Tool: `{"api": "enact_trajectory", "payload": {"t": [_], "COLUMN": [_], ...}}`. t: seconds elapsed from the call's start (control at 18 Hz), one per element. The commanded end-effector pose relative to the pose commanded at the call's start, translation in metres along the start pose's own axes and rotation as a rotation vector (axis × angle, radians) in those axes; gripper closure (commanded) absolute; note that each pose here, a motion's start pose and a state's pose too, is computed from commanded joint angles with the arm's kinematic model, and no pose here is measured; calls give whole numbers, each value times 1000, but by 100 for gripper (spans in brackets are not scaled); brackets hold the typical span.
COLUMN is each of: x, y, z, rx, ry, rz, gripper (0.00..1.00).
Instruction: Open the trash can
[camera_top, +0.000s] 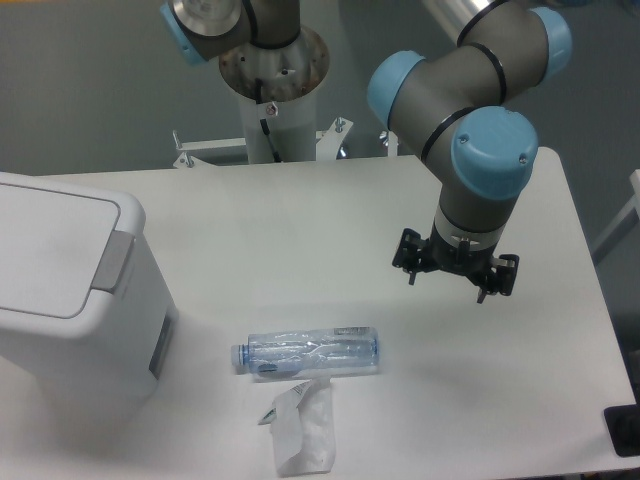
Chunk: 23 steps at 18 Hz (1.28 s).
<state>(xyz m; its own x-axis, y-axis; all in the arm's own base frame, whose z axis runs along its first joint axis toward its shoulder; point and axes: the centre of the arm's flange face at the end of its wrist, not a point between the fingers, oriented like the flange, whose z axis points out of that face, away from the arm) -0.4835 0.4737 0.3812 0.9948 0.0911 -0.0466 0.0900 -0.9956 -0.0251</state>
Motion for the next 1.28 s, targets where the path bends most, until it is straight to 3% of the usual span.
{"api": "enact_trajectory", "payload": {"t": [0.72, 1.0, 1.11, 1.28], "x": [8, 15, 19, 26], "y": [-1, -3, -7, -15], "z": [-2, -9, -16, -30], "rx": [32, 63, 110, 204], "ry": [22, 31, 51, 100], "rz": [-14, -133, -156, -276], "gripper": [0, 0, 0, 0]}}
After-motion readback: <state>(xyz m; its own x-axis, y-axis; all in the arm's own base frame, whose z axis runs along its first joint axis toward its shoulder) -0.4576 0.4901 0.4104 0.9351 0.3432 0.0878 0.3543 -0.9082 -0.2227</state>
